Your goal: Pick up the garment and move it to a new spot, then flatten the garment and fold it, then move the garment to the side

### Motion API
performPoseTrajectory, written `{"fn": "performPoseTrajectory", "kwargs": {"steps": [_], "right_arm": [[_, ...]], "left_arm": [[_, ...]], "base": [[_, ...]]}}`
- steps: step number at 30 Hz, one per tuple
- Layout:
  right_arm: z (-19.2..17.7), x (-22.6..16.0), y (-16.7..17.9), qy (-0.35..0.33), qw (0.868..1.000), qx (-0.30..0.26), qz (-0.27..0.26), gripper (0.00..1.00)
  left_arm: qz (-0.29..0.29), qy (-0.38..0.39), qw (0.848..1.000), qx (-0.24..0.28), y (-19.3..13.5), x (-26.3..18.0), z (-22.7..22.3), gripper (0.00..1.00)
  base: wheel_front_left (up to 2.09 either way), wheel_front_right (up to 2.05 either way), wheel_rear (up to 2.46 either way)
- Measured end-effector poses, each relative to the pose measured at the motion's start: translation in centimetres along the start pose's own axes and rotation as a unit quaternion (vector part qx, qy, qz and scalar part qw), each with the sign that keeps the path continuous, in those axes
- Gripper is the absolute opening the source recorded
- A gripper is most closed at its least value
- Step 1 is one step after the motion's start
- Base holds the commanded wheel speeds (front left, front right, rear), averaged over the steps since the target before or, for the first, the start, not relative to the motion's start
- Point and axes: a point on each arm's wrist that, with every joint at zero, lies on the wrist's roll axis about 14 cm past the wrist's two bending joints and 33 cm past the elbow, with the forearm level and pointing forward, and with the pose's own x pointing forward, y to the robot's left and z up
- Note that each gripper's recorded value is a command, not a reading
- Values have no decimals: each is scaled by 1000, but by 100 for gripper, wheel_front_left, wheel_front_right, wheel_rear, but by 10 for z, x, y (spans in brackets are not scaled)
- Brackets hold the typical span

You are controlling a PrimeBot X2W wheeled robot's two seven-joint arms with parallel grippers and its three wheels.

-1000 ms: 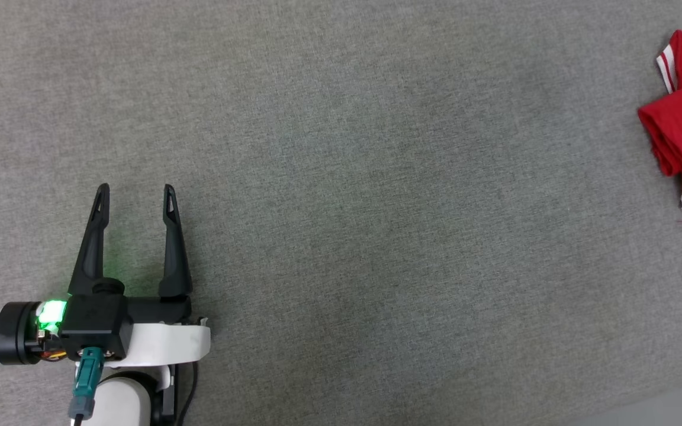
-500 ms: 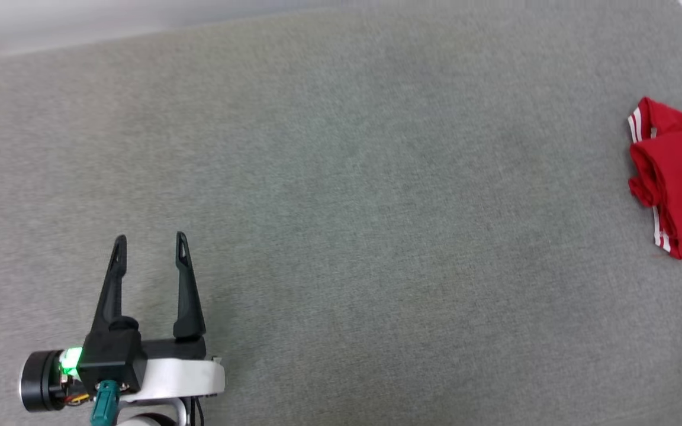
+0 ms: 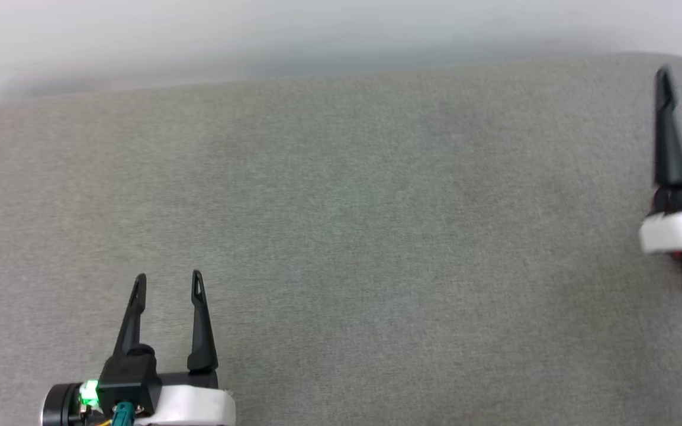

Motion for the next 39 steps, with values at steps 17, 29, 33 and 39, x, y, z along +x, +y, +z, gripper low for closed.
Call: {"fn": "performPoseTrajectory", "kwargs": {"steps": [17, 29, 33, 39], "right_arm": [[-32, -105, 78, 85, 990, 108, 16, 100], [-34, -150, 82, 114, 985, 126, 3, 100], [-35, -157, 81, 120, 985, 127, -2, 100], [-35, -161, 79, 121, 983, 138, -9, 100]], "left_arm": [[40, 8, 999, 8, 31, -50, 6, 100], [41, 16, 999, 4, 36, -71, 3, 100], [39, 23, 999, 3, 36, -76, -1, 100], [35, 26, 999, 2, 35, -76, -4, 100]], "base": [[0, 0, 0], [0, 0, 0], [0, 0, 0], [0, 0, 0]]}}
